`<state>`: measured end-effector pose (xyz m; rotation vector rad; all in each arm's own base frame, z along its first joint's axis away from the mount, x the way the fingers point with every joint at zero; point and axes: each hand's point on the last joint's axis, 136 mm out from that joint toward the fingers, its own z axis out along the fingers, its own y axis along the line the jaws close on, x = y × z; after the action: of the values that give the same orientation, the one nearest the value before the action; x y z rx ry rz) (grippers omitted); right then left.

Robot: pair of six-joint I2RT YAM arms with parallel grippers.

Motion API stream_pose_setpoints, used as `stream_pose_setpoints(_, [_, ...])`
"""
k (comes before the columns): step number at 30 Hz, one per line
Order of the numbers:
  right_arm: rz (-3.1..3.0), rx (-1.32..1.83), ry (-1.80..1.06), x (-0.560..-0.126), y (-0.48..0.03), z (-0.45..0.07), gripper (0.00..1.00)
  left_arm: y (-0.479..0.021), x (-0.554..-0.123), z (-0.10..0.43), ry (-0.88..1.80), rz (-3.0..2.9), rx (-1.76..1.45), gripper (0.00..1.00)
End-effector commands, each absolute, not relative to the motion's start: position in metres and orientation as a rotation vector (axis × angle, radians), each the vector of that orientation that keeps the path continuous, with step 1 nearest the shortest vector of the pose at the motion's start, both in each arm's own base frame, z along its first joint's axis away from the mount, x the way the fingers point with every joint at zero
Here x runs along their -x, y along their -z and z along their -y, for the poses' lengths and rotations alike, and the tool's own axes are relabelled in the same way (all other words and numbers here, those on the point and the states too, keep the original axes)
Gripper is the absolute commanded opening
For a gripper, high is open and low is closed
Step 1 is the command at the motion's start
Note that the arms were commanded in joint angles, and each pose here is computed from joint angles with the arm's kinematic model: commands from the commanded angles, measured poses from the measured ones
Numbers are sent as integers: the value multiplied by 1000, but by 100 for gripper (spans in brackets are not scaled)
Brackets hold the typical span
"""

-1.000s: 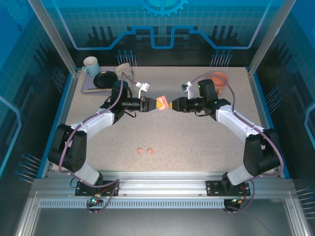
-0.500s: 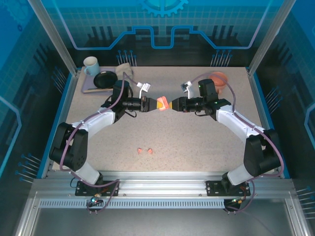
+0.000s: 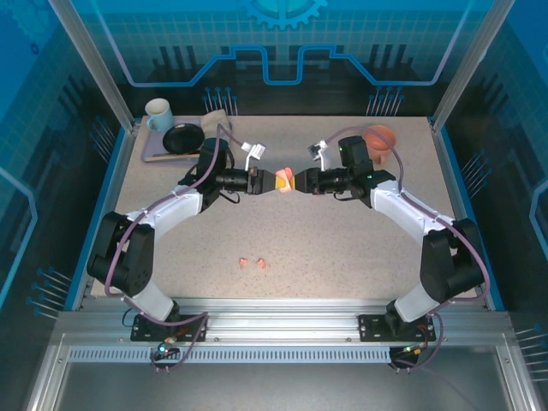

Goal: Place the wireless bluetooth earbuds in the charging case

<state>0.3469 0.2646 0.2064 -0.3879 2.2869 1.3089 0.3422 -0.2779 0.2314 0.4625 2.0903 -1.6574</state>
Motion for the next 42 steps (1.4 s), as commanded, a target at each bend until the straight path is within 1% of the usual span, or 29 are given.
stream_pose_setpoints(1, [-2256, 431, -1343, -349, -217, -275, 20, -243, -340, 285, 1675, -2049, -542, 0])
stream_pose_setpoints(4, [-2254, 439, -1346, -350, -219, -276, 9, -241, -340, 286, 1676, -2058, -538, 0])
stream_pose_setpoints(5, [-2254, 442, -1344, -351, -219, -276, 5, -239, -341, 286, 1675, -2064, -534, 2])
stream_pose_setpoints(6, [-2255, 444, -1341, -351, -220, -275, 1, -239, -341, 286, 1674, -2066, -533, 6])
stream_pose_setpoints(7, [-2258, 447, -1336, -352, -219, -275, 0, -237, -342, 286, 1672, -2071, -528, 13])
stream_pose_setpoints(8, [-2266, 447, -1329, -352, -218, -275, 0, -235, -343, 285, 1667, -2083, -518, 20])
stream_pose_setpoints(10, [-2275, 447, -1315, -354, -218, -273, 0, -233, -345, 286, 1658, -2093, -513, 30])
stream_pose_setpoints(11, [-2284, 448, -1304, -355, -216, -271, 0, -231, -346, 285, 1651, -2102, -509, 38])
stream_pose_setpoints(15, [-2326, 471, -1225, -360, -209, -261, 0, -230, -350, 281, 1617, -2125, -507, 57])
stream_pose_setpoints(20, [-2404, 577, -1058, -368, -191, -248, 0, -234, -356, 266, 1547, -2167, -528, 69])
stream_pose_setpoints(24, [-2435, 704, -918, -373, -174, -239, 0, -230, -360, 253, 1507, -2231, -559, 73])
stream_pose_setpoints(30, [-2400, 936, -851, -366, -159, -242, 0, -203, -361, 248, 1507, -2403, -629, 75])
stream_pose_setpoints(35, [-2376, 1030, -906, -360, -158, -250, 0, -181, -363, 250, 1560, -2488, -654, 76])
stream_pose_setpoints(42, [-2374, 1126, -940, -350, -153, -258, 0, -185, -355, 258, 1719, -2480, -699, 73])
